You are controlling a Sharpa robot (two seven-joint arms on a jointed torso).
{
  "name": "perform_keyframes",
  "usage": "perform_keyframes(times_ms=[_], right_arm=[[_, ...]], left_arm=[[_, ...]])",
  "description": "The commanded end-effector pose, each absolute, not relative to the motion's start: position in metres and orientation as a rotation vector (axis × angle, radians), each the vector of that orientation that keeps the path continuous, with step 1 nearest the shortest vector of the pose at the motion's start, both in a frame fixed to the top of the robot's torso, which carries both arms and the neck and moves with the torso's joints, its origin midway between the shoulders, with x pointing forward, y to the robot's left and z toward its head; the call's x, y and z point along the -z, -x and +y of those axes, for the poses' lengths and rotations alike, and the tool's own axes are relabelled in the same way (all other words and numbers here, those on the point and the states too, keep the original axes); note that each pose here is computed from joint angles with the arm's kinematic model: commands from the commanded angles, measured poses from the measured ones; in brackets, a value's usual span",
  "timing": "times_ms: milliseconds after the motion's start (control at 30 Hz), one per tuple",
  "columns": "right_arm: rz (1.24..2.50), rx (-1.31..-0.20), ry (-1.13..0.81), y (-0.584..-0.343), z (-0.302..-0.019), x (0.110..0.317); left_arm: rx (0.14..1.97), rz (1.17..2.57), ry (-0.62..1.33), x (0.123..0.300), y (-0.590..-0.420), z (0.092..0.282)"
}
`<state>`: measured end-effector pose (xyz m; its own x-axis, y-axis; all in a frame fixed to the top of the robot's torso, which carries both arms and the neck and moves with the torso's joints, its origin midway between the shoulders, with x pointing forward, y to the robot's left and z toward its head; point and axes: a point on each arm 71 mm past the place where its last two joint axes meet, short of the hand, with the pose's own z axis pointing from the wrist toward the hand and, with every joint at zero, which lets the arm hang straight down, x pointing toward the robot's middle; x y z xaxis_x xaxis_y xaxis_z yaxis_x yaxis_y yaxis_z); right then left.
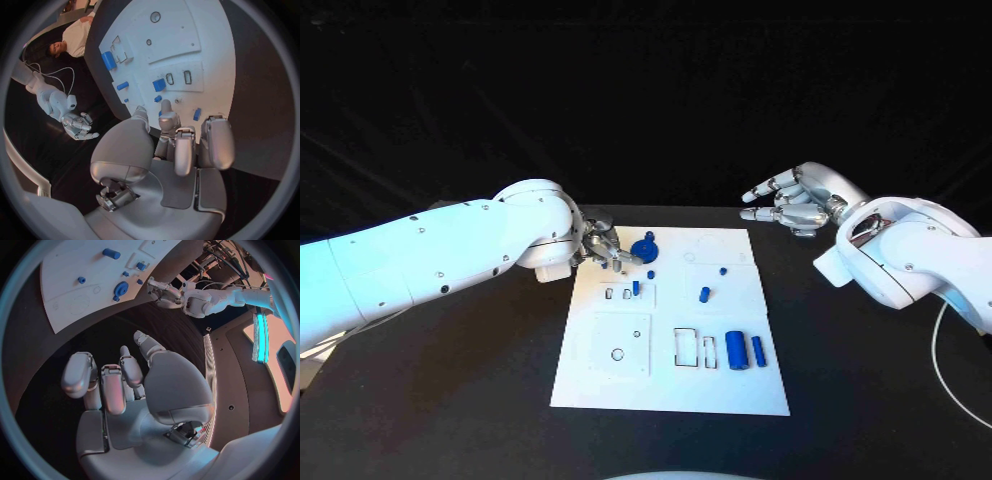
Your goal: Assemble the parts on the task board
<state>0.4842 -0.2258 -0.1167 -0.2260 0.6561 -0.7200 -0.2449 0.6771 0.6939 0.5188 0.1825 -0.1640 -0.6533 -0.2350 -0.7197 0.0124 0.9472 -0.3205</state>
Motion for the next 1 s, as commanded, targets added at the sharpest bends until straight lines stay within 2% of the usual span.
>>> perform_keyframes(times_ms=[33,1000], right_arm=[[1.599,-0.864,-0.332,-0.485,-0.224,0.117],[1.571,-0.874,-0.3,-0.488,-0.216,0.116]], left_arm=[[0.294,2.259,0.107,0.166,-0.521,0.181],[0.313,2.33,0.08,0.186,-0.522,0.156]])
